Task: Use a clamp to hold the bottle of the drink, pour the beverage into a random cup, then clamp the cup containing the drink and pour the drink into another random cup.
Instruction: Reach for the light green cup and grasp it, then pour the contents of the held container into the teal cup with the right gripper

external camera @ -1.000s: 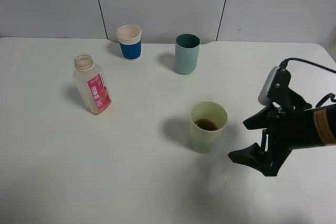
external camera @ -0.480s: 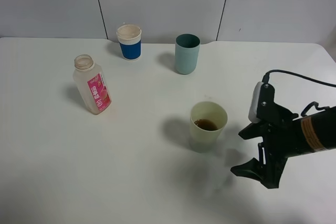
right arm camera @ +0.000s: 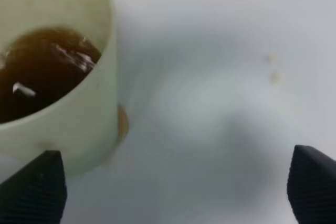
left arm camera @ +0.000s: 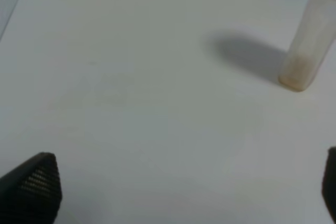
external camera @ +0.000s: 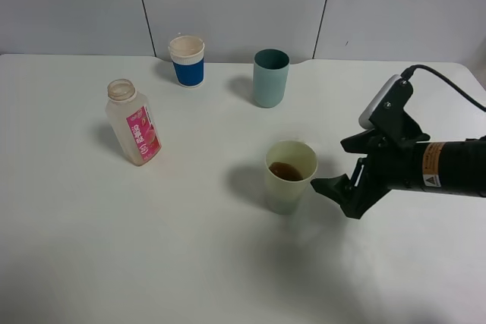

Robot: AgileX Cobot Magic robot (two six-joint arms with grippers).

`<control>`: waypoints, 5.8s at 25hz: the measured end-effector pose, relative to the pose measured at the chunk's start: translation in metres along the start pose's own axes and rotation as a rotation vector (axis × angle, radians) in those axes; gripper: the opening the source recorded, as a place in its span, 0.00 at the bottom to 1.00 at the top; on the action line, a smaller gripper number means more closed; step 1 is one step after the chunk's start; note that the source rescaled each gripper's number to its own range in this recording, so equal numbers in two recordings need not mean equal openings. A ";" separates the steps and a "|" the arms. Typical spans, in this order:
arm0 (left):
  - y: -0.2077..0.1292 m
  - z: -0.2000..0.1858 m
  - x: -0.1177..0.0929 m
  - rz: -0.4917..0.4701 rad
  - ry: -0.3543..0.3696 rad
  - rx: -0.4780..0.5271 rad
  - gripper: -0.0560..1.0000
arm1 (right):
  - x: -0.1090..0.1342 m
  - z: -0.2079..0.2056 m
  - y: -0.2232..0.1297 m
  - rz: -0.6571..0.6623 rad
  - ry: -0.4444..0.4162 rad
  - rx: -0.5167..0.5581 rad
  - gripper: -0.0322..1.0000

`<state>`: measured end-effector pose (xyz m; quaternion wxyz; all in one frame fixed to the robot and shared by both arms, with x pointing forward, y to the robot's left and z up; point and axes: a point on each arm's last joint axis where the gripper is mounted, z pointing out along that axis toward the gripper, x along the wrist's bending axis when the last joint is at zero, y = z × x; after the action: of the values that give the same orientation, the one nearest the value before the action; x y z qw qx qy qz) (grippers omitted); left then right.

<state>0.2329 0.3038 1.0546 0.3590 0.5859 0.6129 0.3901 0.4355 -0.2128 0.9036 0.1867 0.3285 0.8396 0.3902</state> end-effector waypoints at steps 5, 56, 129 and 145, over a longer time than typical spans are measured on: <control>0.000 0.000 0.000 0.000 0.000 0.000 1.00 | 0.006 0.009 -0.014 -0.040 0.063 0.069 0.47; 0.000 0.000 0.000 0.000 0.000 0.000 1.00 | 0.018 0.043 -0.015 -0.050 0.283 -0.143 0.45; 0.000 0.000 0.000 0.000 0.000 0.000 1.00 | -0.052 -0.005 0.028 0.540 -0.293 -0.203 0.03; -0.001 0.001 0.000 0.000 0.000 0.004 1.00 | -0.115 -0.010 0.082 0.387 -0.358 -0.065 0.03</control>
<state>0.2335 0.3039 1.0534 0.3576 0.5867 0.6138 0.3888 0.5453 -0.2583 0.9805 0.2644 0.5404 0.7020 0.3811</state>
